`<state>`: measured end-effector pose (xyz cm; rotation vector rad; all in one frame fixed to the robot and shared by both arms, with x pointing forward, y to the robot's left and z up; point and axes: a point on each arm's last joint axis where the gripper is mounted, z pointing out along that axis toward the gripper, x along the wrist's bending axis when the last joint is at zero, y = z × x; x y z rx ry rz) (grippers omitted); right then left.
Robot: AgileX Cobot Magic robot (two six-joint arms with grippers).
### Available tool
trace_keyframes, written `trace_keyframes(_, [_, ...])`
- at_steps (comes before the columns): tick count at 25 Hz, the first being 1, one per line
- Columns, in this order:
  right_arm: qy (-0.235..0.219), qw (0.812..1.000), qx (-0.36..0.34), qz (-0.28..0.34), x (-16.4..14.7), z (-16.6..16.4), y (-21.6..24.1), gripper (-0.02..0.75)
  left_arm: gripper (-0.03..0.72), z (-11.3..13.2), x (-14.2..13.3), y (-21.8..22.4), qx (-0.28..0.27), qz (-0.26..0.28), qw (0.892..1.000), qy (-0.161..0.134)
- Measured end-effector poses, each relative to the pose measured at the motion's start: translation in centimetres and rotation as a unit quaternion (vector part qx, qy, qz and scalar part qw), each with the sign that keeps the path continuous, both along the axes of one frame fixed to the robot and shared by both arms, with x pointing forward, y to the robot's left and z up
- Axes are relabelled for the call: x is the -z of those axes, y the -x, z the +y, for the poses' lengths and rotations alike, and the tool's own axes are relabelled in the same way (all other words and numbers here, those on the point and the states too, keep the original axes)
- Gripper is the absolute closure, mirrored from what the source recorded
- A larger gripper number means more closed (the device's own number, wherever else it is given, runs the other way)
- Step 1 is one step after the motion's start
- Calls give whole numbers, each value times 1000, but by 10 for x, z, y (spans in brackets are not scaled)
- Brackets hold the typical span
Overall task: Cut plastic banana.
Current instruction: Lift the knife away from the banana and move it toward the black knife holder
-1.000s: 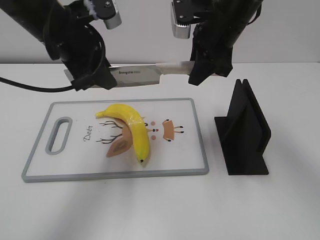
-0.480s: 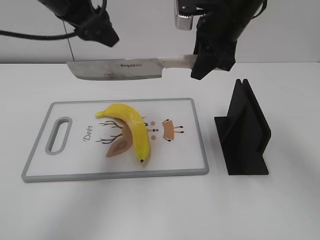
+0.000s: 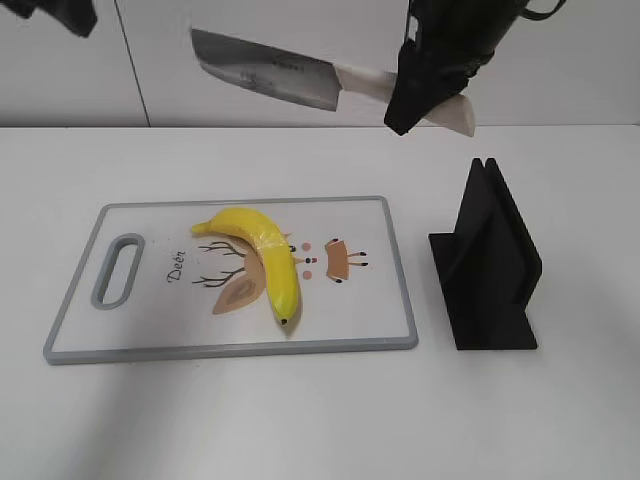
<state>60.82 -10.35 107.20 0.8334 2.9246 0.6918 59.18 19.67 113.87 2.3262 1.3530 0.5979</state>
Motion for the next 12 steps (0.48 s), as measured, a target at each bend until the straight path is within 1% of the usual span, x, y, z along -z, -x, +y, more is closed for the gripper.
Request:
trace_keyframes(2, [-6,999,32,12,-3,-1,1,570,96,12,4,4,-25,44,999,-9])
trace_keyframes(4, [-14,997,70,26,-7,-1,3,570,96,23,6,5,-43,65,997,-12])
trace_keyframes(8, [-33,988,144,49,-18,-3,8,570,96,36,0,10,-83,66,994,4])
trace_keyframes(12, [-51,975,207,67,-30,-6,13,570,101,43,-11,33,-95,57,994,15])
